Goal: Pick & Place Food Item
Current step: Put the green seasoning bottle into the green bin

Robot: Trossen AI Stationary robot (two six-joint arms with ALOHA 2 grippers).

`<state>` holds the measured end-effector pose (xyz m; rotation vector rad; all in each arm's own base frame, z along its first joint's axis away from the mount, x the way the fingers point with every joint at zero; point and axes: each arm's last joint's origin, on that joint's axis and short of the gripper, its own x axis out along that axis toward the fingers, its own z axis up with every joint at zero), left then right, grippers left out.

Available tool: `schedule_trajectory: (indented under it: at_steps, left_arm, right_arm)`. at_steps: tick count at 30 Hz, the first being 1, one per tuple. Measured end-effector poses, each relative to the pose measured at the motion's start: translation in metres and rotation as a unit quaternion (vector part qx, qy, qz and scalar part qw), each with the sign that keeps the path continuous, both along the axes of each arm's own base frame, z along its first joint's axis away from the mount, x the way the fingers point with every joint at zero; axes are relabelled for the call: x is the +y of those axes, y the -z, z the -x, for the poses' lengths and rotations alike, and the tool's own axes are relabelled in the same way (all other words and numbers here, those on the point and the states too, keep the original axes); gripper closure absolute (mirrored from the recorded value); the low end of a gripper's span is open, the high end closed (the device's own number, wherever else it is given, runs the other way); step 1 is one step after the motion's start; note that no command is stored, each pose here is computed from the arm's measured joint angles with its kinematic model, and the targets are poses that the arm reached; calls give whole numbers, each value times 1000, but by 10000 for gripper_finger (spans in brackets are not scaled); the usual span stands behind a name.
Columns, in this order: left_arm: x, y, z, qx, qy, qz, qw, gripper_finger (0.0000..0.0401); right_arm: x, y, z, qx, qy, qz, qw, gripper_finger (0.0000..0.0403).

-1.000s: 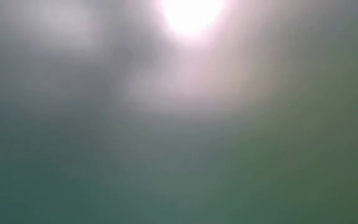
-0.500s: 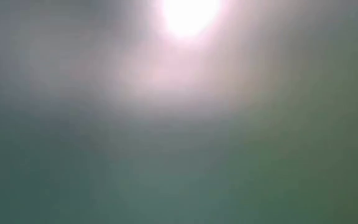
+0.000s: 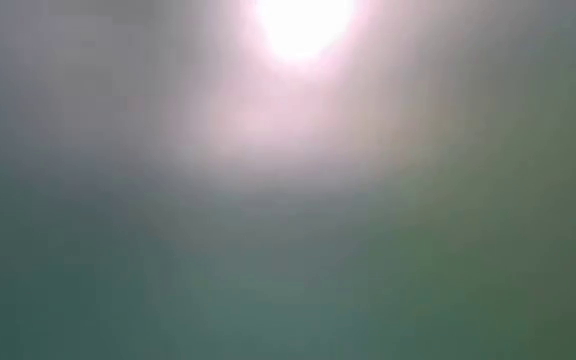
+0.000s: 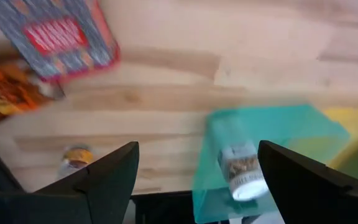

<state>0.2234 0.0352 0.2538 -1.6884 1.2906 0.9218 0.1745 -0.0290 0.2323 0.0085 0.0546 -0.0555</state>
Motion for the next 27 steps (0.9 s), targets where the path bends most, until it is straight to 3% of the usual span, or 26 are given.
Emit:
schedule_trajectory:
  at_steps: [7, 15, 21, 27]
  left_arm:
    - [55, 13, 27, 2, -19, -15, 1000, 69]
    - [100, 15, 55, 23, -22, -123, 992, 69]
    - [116, 17, 61, 21, 6, -173, 985, 71]
    - [142, 32, 52, 45, 47, -162, 985, 72]
  right_arm:
    - [0, 0, 0, 0, 0, 0, 1000, 181]
    - [0, 0, 0, 0, 0, 0, 1000, 181]
    - [0, 0, 0, 0, 0, 0, 1000, 181]
    - [0, 0, 0, 0, 0, 0, 1000, 181]
